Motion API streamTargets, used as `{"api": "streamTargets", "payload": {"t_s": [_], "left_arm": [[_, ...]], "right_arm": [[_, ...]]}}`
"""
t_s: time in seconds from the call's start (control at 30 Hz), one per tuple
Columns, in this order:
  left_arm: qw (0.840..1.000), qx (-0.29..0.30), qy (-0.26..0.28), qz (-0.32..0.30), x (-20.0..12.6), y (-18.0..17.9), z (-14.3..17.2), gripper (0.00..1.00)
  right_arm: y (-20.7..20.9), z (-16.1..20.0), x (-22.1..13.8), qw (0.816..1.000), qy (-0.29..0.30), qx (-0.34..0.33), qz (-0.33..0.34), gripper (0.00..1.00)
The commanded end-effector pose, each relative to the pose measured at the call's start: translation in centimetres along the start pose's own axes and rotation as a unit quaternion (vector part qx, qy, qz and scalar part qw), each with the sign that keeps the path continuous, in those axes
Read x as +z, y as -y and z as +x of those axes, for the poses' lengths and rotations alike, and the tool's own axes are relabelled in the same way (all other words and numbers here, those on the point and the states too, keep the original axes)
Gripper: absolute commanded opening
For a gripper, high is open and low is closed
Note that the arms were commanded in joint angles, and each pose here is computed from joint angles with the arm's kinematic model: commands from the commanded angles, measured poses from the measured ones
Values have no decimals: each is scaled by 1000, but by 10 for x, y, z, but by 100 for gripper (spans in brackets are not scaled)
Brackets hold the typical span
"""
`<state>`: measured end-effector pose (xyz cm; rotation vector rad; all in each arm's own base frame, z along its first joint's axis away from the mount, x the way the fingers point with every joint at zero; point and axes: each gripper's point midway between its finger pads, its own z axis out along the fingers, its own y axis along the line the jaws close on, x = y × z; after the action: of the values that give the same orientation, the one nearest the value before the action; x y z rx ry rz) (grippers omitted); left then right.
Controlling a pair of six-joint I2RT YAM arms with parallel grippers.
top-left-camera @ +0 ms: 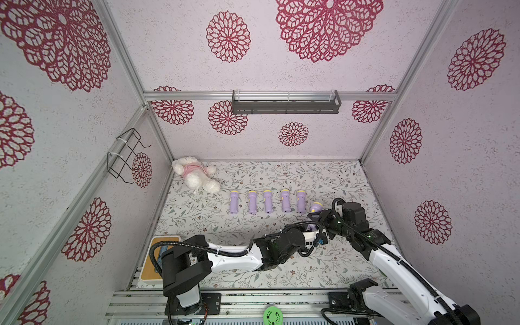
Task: Close the plug at the bottom of the flashlight
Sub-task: Close the plug of the flashlight.
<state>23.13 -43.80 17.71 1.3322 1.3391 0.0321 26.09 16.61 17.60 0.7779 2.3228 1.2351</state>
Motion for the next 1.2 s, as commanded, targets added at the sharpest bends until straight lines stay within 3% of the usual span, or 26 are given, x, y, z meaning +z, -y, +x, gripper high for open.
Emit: {"api": "streamTargets", "payload": {"t_s": [0.0,0.23,0.5,1.17], "left_arm": [[999,11,5,31,2,18,-4,38],[999,13,5,33,1,20,-3,39],[999,23,1,40,-2,23,-4,50],[999,7,15,34,-2,17,-14,42]], "right_arm": [[-23,8,-4,998,-20,-19,-47,0],[-25,8,-4,998,-21,-21,-49,0],[-24,8,-2,998,-23,-21,-51,0],[-17,9,0,998,-25,-17,-47,0]]}}
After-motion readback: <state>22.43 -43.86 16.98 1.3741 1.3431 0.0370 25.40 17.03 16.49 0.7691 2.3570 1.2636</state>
